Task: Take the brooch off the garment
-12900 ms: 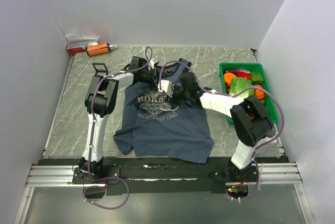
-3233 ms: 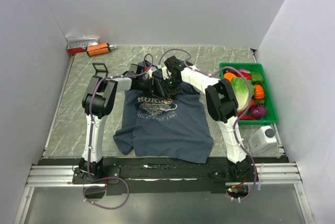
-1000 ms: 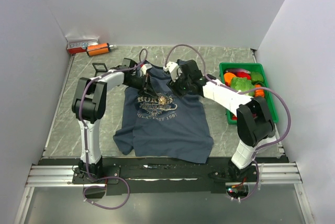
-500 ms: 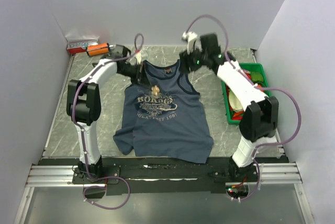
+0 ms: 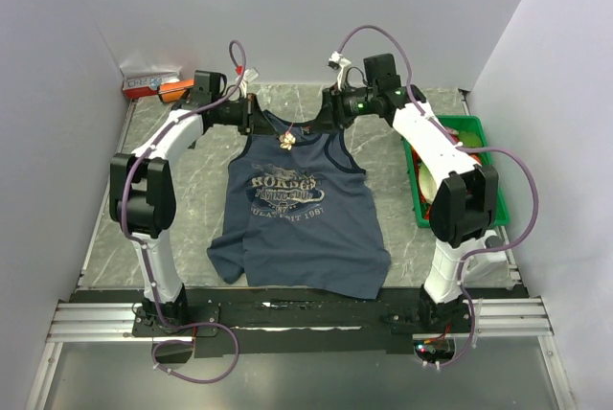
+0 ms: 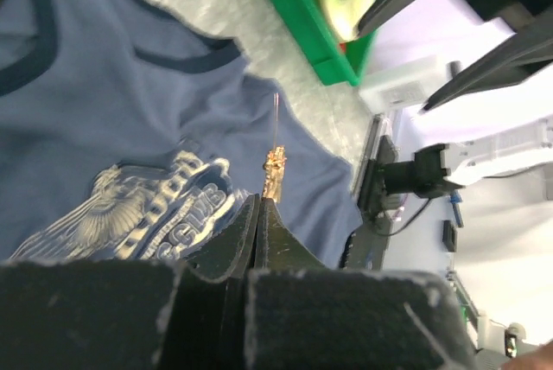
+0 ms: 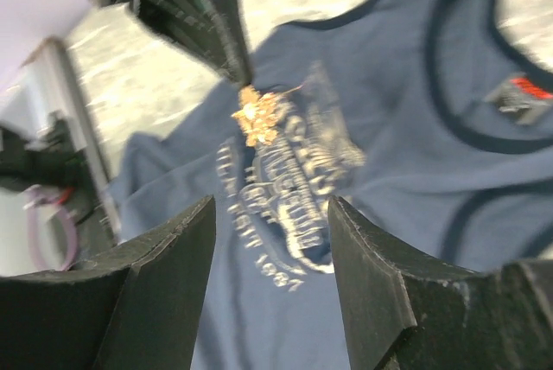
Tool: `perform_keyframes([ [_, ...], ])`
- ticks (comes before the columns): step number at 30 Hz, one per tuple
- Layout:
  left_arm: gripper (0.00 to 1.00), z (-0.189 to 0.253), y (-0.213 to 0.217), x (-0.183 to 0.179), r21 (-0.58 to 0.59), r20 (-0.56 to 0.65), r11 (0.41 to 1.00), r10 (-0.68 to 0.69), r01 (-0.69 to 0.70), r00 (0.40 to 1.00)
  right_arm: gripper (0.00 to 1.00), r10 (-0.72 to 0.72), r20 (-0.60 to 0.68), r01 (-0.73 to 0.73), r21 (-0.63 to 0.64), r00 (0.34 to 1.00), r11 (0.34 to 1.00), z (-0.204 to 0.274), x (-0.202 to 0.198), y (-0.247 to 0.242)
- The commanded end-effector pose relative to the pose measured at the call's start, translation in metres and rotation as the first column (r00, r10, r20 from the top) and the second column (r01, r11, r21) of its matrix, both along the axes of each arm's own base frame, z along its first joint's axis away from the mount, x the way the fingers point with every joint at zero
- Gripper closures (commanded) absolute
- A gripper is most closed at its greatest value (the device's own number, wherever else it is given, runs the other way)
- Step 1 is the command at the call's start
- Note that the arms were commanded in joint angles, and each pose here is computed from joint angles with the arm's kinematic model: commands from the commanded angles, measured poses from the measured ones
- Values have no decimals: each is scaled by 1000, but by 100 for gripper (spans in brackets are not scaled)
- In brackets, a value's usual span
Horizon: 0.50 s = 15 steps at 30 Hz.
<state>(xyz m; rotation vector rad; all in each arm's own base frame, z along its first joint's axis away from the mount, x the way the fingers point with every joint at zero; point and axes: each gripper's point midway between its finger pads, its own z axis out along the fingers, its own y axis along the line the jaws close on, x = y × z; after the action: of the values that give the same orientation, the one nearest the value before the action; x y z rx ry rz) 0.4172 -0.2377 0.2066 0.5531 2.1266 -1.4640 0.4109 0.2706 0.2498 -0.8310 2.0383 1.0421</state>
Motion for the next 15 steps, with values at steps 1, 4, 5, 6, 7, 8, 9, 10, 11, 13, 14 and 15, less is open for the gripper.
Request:
perform_keyframes([
  [1, 99, 42, -8, -14, -126, 94, 987, -83, 94, 992, 39, 120, -69, -113, 93, 990, 989, -5, -17, 16],
  [4, 99, 43, -11, -20, -155, 83, 982, -93, 105, 992, 39, 146, -123, -130, 134, 982, 982, -14, -17, 23],
  [5, 99, 44, -11, -20, -157, 84, 982, -92, 104, 992, 39, 163, -131, -143, 147, 978, 979, -15, -19, 25],
  [6, 99, 44, -11, -20, -159, 81, 982, -93, 105, 992, 39, 166, -133, -146, 150, 977, 978, -15, -18, 26],
  [7, 99, 45, -11, -21, -160, 81, 981, -94, 106, 992, 39, 167, -138, -145, 153, 976, 978, -17, -17, 28],
  [8, 99, 45, -11, -21, -160, 79, 981, -94, 105, 992, 39, 167, -139, -145, 154, 976, 977, -19, -16, 29],
  [9, 99, 46, -11, -20, -162, 75, 981, -92, 103, 993, 39, 171, -138, -149, 156, 976, 976, -19, -16, 31],
  [10, 99, 47, -12, -20, -165, 81, 981, -93, 105, 992, 39, 170, -138, -148, 157, 976, 976, -22, -14, 31],
  [11, 99, 48, -12, -20, -168, 80, 980, -93, 105, 993, 39, 166, -148, -142, 159, 975, 977, -22, -13, 33],
  [13, 99, 49, -13, -20, -173, 78, 979, -93, 105, 993, 39, 167, -163, -142, 157, 972, 977, -26, -14, 37],
  [14, 99, 49, -14, -20, -173, 78, 979, -93, 105, 993, 39, 173, -161, -147, 157, 972, 976, -27, -15, 39],
  [15, 99, 49, -14, -20, -173, 77, 980, -91, 104, 993, 40, 177, -158, -151, 161, 971, 975, -25, -15, 40],
])
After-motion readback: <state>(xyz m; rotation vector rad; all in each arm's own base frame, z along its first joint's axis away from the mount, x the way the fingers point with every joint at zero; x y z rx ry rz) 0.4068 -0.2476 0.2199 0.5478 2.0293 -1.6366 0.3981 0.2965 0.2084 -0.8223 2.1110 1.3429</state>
